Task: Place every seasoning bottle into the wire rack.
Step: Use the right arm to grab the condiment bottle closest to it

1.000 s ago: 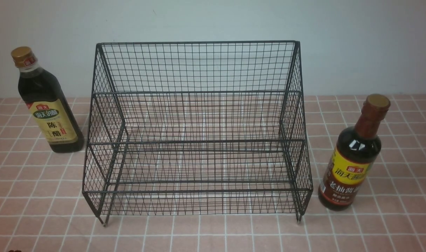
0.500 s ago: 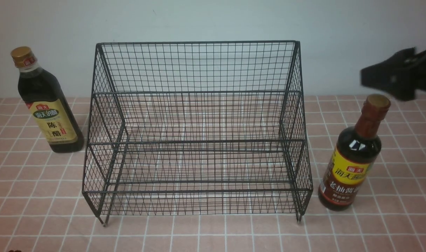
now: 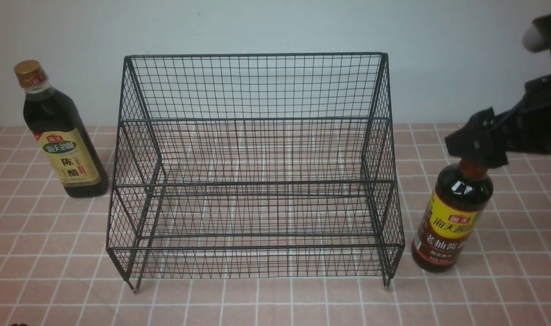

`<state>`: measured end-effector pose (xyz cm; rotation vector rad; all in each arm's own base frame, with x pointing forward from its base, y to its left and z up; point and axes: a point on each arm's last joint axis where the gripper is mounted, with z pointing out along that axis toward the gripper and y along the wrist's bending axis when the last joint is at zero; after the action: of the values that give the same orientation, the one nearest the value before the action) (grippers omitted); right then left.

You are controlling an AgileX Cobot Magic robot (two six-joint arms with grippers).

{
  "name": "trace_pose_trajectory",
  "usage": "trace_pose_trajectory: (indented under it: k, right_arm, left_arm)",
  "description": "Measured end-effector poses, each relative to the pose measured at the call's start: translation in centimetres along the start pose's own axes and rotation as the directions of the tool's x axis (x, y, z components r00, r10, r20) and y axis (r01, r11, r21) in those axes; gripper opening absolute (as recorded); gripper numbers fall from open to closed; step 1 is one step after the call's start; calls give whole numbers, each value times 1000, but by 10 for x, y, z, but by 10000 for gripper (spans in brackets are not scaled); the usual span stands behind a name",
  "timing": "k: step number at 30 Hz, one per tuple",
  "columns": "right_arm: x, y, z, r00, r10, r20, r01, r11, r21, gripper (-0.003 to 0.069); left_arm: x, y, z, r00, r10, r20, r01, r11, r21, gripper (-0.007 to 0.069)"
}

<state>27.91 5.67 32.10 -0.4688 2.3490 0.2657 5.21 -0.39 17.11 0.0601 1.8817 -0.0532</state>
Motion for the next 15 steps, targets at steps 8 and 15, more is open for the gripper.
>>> trace_pose_trajectory:
  k: [8,15]
  right_arm:
    - [4,-2,11,999,18,-50,-19,1000,-13,446]
    - [-1,-2,6,999,-15,-49,15,1000,-1,273]
  left_arm:
    - [0,0,0,1000,0,0,0,1000,0,-7]
    - [0,0,0,1000,0,0,0,1000,0,-7]
